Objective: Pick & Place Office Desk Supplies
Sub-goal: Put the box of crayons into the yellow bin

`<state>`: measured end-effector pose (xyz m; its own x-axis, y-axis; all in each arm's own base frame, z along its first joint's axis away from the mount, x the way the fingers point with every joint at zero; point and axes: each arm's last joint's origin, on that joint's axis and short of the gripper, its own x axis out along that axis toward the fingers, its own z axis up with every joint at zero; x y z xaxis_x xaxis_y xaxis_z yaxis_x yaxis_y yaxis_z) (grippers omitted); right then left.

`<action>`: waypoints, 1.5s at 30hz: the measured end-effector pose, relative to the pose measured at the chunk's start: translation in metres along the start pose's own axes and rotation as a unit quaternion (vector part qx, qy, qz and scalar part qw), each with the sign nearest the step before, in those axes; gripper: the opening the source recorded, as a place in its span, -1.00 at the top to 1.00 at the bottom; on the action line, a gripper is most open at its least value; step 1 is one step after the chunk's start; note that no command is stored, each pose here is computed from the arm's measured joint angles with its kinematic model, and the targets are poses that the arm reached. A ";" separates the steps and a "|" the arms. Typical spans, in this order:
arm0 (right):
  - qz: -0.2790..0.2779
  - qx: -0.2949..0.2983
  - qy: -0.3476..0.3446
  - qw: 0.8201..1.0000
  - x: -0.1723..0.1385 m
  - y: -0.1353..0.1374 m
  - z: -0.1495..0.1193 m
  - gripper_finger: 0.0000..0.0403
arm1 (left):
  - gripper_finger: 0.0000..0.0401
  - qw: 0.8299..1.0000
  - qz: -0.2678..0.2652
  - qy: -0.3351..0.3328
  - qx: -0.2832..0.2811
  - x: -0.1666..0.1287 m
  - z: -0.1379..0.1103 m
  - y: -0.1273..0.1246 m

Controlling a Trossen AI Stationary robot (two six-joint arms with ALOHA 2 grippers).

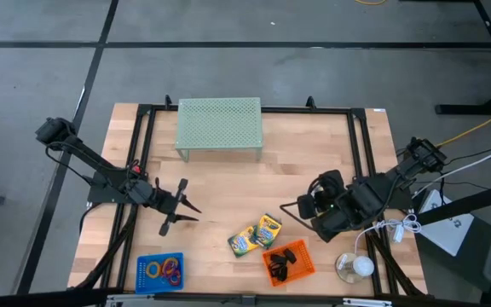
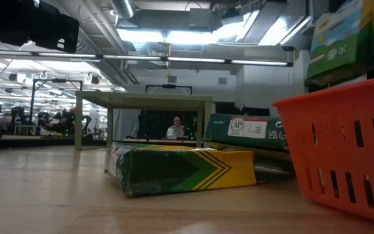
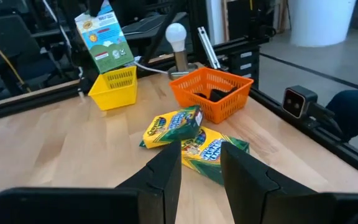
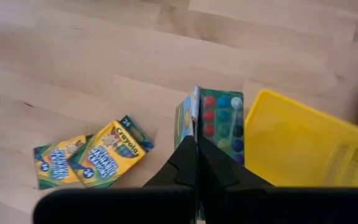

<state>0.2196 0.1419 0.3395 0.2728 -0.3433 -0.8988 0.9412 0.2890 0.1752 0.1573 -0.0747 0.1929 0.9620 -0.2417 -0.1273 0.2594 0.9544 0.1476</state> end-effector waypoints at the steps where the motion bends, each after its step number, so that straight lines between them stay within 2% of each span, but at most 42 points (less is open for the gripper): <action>1: 0.001 0.004 0.001 1.000 -0.001 -0.001 0.000 1.00 | 0.45 1.000 0.000 0.000 0.000 0.000 0.000 0.000; 5: 0.004 0.020 0.001 1.000 -0.002 -0.002 -0.003 1.00 | 0.45 1.000 -0.001 0.000 0.000 0.000 0.000 0.000; 13: -0.005 0.014 -0.007 1.000 0.004 -0.006 -0.005 1.00 | 0.45 1.000 -0.009 -0.001 -0.002 0.000 0.000 0.000; 22: -0.095 0.066 0.017 0.993 0.037 -0.052 -0.011 1.00 | 0.45 1.000 -0.009 0.002 -0.012 0.000 -0.001 0.000; 25: -0.106 0.075 0.017 0.991 0.042 -0.063 -0.013 1.00 | 0.45 1.000 -0.009 0.002 -0.012 0.000 -0.001 0.000; 32: -0.112 0.069 0.013 0.991 0.046 -0.068 -0.014 1.00 | 0.45 1.000 -0.010 0.005 -0.009 0.000 -0.001 0.000; 40: -0.184 0.059 0.031 0.981 0.067 -0.084 -0.024 1.00 | 0.45 1.000 -0.011 0.016 -0.011 0.000 -0.003 -0.001; 45: -0.187 0.058 0.031 0.980 0.069 -0.085 -0.025 1.00 | 0.45 1.000 -0.011 0.016 -0.011 0.000 -0.003 -0.001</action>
<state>0.1530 0.1155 0.2529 -0.1055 -0.3502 -0.9307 0.9902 0.0487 -0.1306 0.1569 -0.0748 0.1897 0.9530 -0.2566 -0.1608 0.2774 0.9528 0.1235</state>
